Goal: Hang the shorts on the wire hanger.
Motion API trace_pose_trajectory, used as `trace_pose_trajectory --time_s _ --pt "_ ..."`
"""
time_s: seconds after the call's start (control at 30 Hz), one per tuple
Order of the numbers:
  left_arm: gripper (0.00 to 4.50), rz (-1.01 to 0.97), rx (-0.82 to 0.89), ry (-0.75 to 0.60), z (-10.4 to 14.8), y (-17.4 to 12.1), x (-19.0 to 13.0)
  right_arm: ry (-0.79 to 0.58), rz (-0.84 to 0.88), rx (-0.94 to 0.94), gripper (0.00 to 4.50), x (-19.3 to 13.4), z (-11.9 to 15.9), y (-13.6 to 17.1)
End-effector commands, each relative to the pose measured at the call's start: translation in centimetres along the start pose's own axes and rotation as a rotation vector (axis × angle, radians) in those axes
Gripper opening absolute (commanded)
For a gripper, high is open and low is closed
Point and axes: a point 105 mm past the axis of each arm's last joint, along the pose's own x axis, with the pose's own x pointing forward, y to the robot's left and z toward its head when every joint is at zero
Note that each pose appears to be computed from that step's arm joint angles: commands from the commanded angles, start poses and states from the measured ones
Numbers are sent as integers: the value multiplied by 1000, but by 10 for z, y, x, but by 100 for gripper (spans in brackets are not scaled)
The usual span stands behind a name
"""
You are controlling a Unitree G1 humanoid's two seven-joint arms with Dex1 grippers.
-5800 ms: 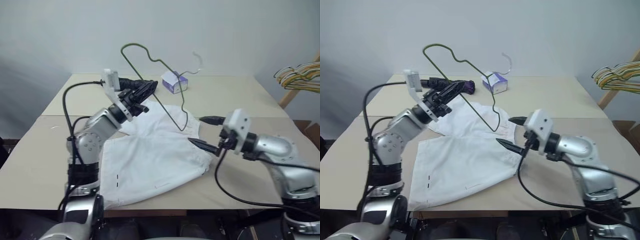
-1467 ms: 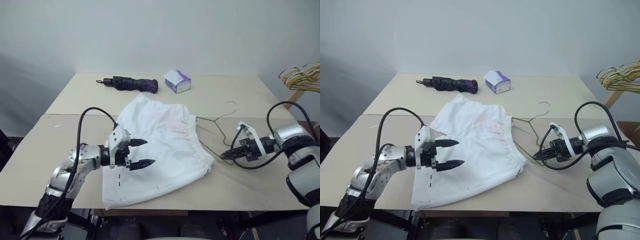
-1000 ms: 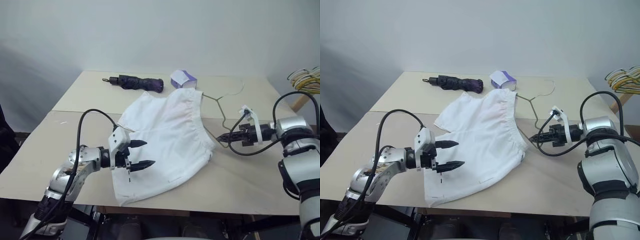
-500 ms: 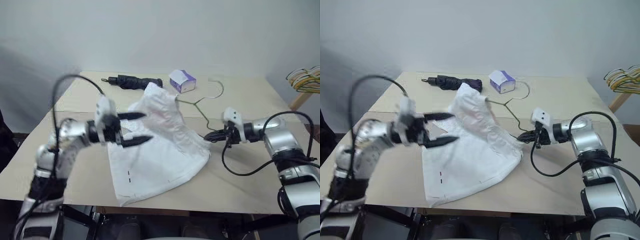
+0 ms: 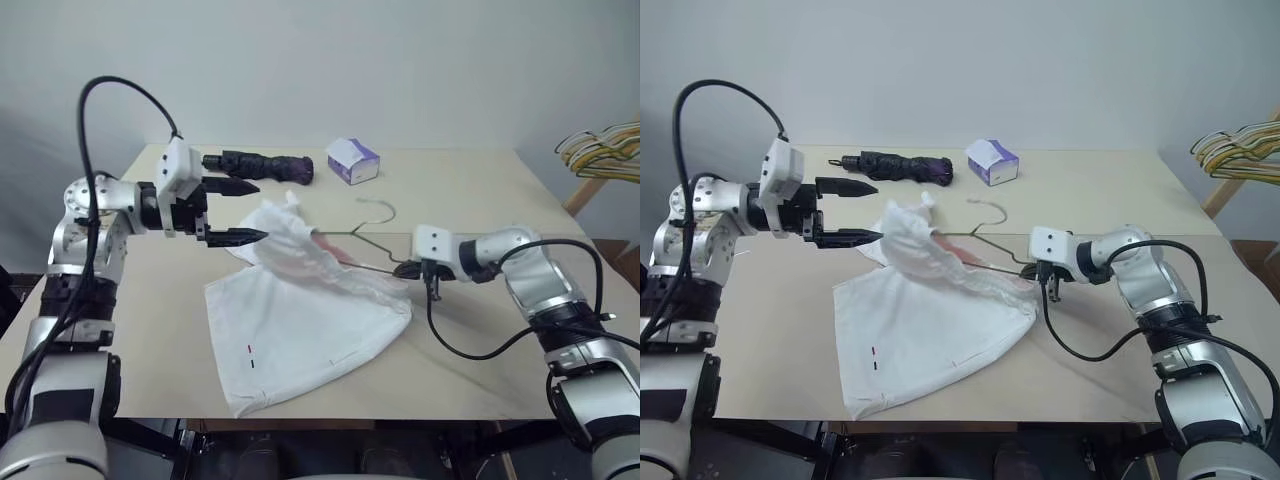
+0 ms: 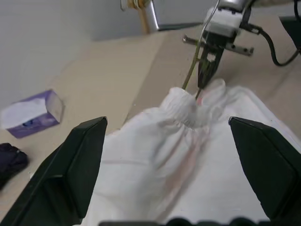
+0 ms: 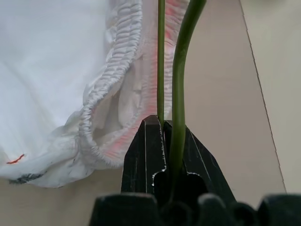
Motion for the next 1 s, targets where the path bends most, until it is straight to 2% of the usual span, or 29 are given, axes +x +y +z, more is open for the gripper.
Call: trace_pose_trajectory --time_s 0.03,0.27,0.47,0.57,0.63,0.9,0.97,1.0 --pt "448 -57 90 61 3 5 6 2 -16 -86 0 -8 25 -11" --pt "448 -194 101 116 -7 -3 26 12 8 -71 0 -8 40 -9" --pt "448 -224 31 68 -5 -4 45 44 4 -74 0 -9 43 -8" --pt "391 -244 23 96 -12 -6 50 44 19 -68 0 -8 43 -4" --pt "337 -252 -4 102 -15 -7 53 46 23 -76 0 -8 43 -3" --pt "60 -260 -8 185 -35 -11 64 31 7 -80 0 -8 52 -4" --pt "4 -250 -8 183 -34 -10 64 30 3 -78 0 -9 52 -5" --pt "2 -247 -2 183 -34 -9 64 30 2 -78 0 -9 52 -5"
